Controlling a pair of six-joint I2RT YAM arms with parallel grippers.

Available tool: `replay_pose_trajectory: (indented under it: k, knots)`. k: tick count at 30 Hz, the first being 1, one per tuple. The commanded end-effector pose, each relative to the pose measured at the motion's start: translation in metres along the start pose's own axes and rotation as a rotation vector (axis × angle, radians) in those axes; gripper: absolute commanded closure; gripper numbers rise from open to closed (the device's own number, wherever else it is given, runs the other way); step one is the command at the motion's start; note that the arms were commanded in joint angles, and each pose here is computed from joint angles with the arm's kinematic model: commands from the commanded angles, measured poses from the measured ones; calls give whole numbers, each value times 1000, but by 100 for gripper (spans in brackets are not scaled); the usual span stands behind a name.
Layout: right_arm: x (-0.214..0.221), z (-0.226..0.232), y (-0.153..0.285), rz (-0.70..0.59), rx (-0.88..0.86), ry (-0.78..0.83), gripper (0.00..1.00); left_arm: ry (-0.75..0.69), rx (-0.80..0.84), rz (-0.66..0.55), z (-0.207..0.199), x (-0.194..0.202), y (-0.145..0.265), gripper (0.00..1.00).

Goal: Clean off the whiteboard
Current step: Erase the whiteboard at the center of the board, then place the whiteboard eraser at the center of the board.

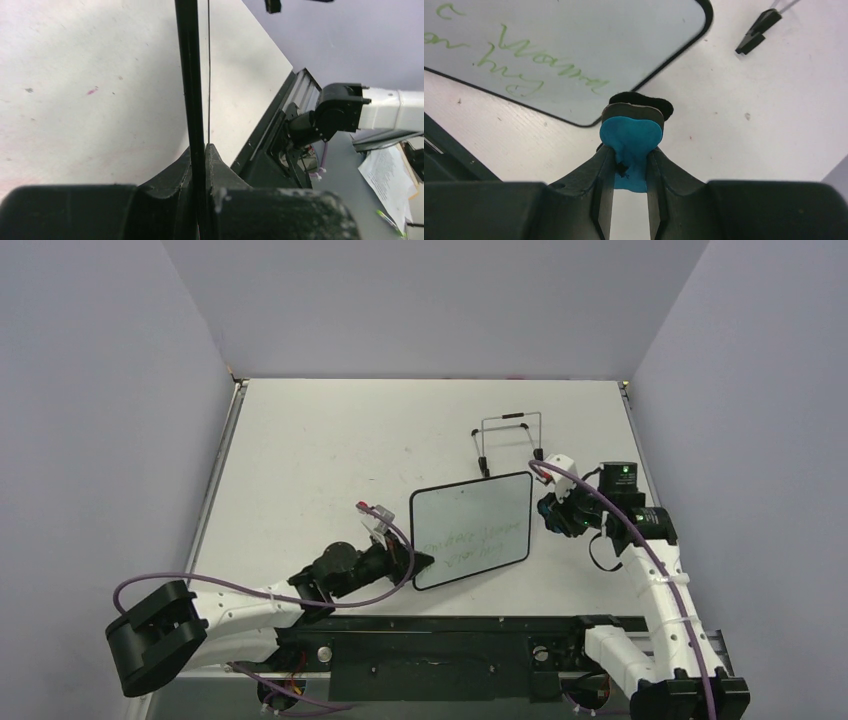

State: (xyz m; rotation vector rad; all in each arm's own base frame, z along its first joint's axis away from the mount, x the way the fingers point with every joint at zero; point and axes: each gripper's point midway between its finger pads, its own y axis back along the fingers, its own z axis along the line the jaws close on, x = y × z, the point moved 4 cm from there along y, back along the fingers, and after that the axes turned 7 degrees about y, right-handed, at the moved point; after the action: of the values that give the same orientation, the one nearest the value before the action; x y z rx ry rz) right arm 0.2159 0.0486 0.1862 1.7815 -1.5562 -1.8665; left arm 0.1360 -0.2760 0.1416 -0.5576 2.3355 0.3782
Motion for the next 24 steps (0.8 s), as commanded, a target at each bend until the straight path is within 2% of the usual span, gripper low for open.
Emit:
replay_pose_trajectory:
  k: [1,12,19,24]
  knots:
    - [-10,-5,22,-102,20,-14,100,-77,100,-196,-27,-54,4,100]
    - [11,-17,20,-30,54,-102,100,-190,144,-295,-38,-99,0,100]
    - [18,-19,19,0,68,-112,100,-265,236,-367,-54,-154,-35,100]
    - [20,-21,22,3,87,-124,100,-291,285,-377,-50,-187,-72,100]
